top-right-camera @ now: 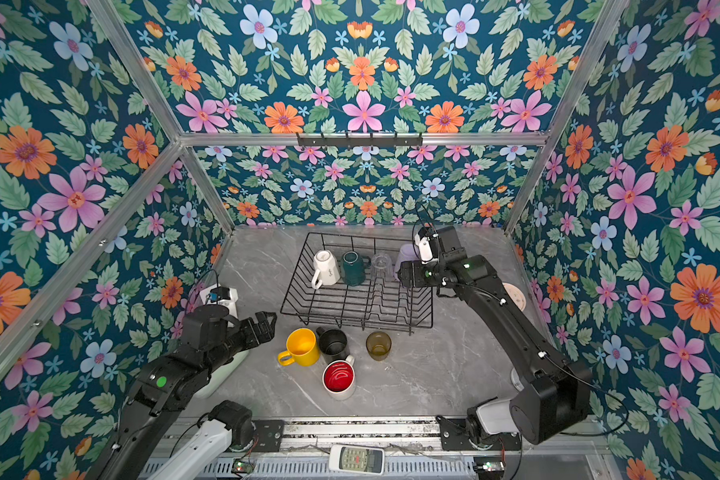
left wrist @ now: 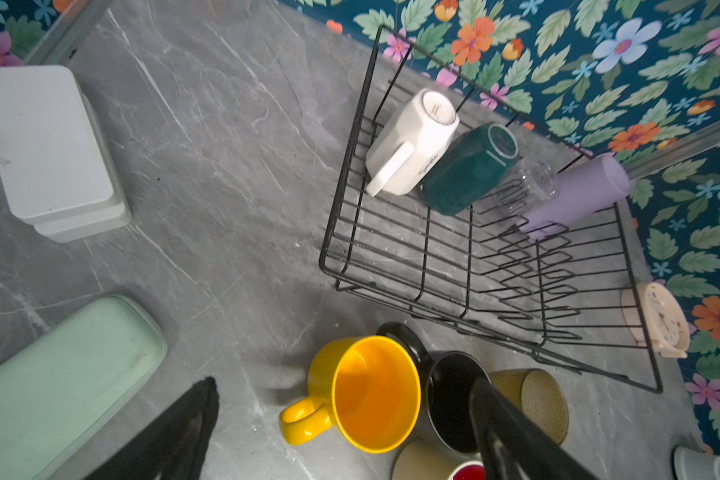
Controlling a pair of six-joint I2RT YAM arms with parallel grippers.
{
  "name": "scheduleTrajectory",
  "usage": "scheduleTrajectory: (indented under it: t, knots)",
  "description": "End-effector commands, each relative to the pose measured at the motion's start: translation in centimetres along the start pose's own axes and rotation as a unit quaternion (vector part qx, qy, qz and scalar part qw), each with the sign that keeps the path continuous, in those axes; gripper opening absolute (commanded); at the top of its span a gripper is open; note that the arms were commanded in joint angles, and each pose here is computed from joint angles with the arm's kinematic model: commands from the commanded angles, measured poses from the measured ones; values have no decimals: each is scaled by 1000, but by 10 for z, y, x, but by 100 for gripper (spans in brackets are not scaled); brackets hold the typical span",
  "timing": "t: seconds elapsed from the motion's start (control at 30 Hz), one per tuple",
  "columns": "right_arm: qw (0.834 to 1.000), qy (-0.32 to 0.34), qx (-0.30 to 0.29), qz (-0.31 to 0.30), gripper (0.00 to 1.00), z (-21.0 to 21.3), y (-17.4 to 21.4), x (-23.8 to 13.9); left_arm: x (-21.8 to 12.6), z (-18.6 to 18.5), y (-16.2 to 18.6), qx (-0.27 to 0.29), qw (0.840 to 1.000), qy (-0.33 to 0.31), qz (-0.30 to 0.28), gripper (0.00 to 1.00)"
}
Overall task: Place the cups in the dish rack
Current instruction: 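Open the right gripper and raise it away from the lavender cup, then lower the left gripper onto the yellow mug while the right gripper waits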
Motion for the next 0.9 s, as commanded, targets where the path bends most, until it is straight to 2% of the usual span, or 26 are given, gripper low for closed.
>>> scheduleTrajectory:
  t: [0.0, 0.17, 0.43, 0.87]
  knots:
    - [999, -34, 15, -29, 94, 8, -4, -7, 5, -5, 13, 11, 999, 15, 45, 93]
    - [998, -55, 24, -34, 95, 9, 5, -11, 15, -9, 27, 14, 995, 26, 91, 87]
    - [998, -43, 23, -31, 95, 1, 16, -12, 30, -12, 53, 21, 987, 37, 157, 78]
    - [999, -38, 24, -29, 95, -6, 27, -16, 54, -14, 59, 42, 982, 17, 183, 71]
Point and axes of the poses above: each gripper's point midway between its finger pads, its own x axis out along the fingers, its own z axis along the line the jaws close on, y = z × x, the point moved 3 cm from there along -x, back along the fingers, and after that the axes turned 15 degrees about x, right-handed, at the moved point
